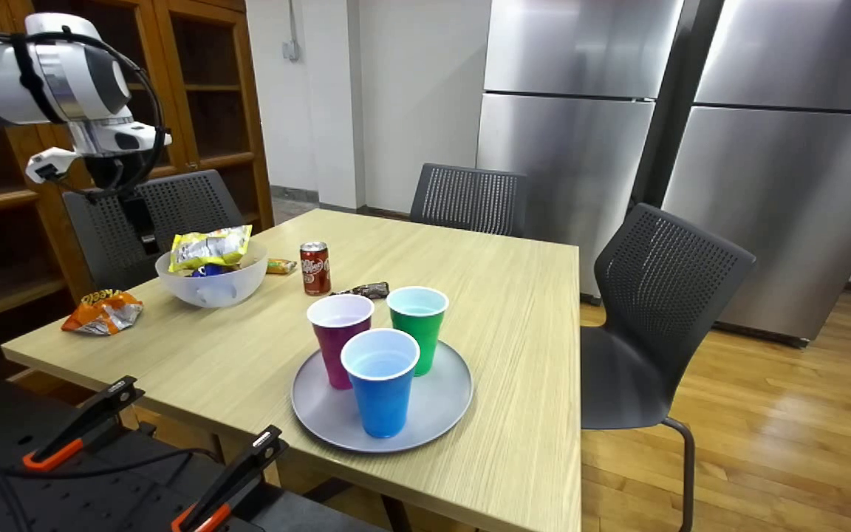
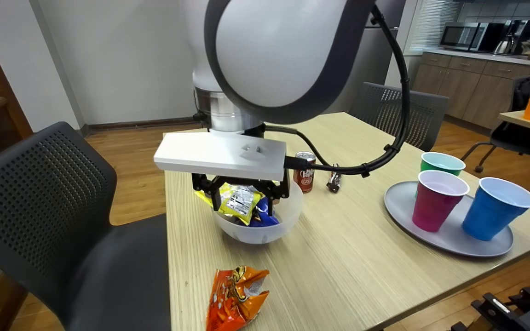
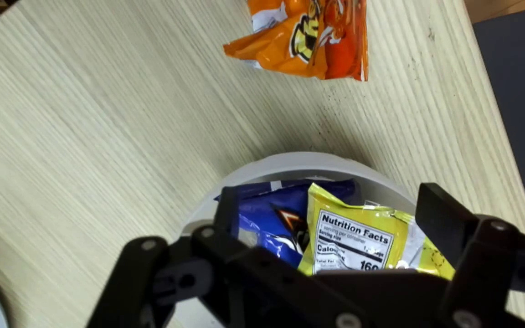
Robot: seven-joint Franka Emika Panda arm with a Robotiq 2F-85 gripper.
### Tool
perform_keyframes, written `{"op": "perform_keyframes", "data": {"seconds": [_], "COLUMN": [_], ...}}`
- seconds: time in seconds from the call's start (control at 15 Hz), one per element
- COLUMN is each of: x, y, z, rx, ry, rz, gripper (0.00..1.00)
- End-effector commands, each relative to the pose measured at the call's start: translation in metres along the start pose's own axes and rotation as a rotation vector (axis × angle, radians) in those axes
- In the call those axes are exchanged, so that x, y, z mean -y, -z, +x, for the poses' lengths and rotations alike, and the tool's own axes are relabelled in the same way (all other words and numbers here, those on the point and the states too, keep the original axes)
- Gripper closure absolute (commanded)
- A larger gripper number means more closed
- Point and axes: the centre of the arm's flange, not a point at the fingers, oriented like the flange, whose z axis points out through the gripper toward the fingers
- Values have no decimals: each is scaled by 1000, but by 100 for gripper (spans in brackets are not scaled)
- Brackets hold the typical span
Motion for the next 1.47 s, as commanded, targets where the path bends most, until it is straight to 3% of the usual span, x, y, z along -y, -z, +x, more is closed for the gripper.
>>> {"op": "perform_keyframes", "data": {"seconds": [0.0, 0.6, 1.07, 1.4], "x": [-12, -5, -2, 2], "y": [14, 2, -9, -28], "z": [-25, -71, -80, -82], "rx": [-8, 38, 87, 155], "ry": [79, 328, 513, 584], "rz": [24, 13, 37, 50], "gripper": [0, 0, 0, 0]}}
